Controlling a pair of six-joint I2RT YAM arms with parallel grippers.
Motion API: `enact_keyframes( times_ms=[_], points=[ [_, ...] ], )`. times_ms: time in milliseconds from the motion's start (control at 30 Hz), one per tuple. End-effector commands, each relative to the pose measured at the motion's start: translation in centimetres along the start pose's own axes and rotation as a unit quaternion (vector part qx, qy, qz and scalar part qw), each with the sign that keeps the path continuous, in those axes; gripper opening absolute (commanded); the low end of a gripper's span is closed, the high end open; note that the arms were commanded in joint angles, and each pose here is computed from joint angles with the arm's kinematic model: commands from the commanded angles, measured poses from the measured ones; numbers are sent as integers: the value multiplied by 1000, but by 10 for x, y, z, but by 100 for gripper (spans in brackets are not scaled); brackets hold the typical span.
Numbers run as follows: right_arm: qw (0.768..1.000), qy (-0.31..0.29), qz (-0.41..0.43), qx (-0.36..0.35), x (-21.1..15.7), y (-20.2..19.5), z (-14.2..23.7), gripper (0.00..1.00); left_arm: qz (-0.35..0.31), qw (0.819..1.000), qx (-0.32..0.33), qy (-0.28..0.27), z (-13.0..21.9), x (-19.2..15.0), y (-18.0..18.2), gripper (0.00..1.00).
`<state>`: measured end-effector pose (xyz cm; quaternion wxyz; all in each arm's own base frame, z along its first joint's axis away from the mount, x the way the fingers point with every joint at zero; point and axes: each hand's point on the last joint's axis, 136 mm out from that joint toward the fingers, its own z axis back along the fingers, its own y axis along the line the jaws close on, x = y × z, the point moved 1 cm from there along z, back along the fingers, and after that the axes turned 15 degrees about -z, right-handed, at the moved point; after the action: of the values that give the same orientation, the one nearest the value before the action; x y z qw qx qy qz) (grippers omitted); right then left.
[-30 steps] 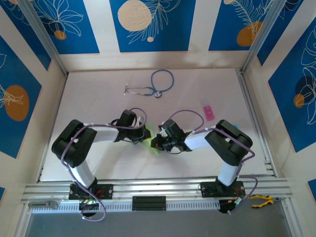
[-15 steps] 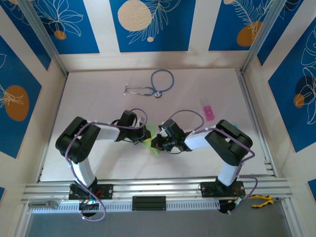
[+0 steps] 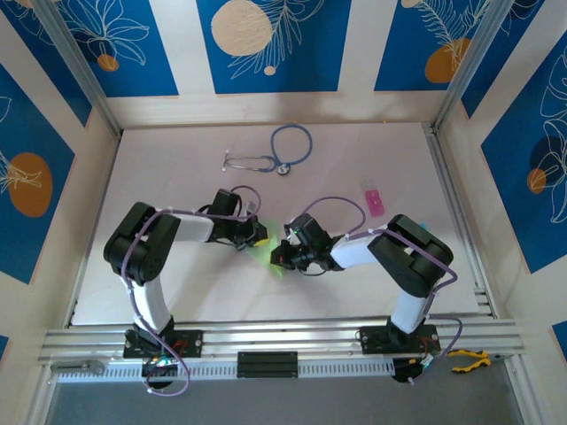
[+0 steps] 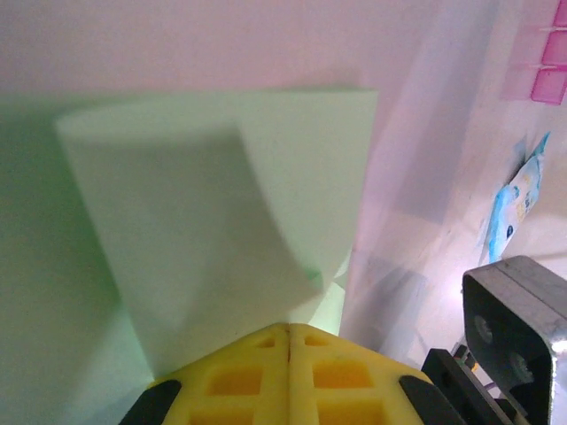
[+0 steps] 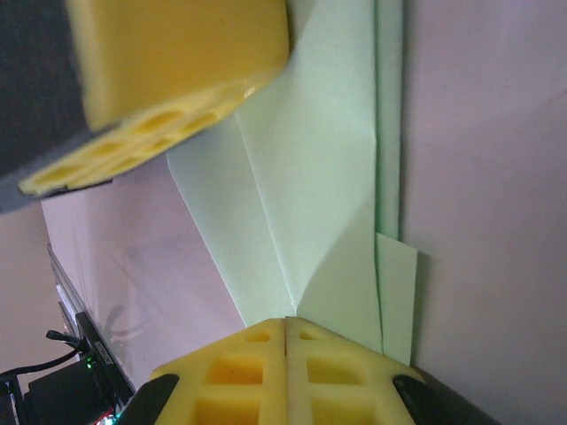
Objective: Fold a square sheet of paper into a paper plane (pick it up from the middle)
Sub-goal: Fourth fold the wing at the center of the table.
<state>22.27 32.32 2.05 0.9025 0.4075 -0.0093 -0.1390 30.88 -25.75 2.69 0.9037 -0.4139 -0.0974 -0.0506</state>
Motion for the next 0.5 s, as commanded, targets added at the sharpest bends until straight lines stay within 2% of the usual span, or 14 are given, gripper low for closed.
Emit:
enact_keyframes(
  times_ms=[0,467],
  points=[
    [991,31,-45,-124,-20,-73,0,2,0,998,49,-41,8,30,32,7],
    [991,36,-43,-125,-21,-74,-1,2,9,997,59,-58,23,62,60,8]
  ],
)
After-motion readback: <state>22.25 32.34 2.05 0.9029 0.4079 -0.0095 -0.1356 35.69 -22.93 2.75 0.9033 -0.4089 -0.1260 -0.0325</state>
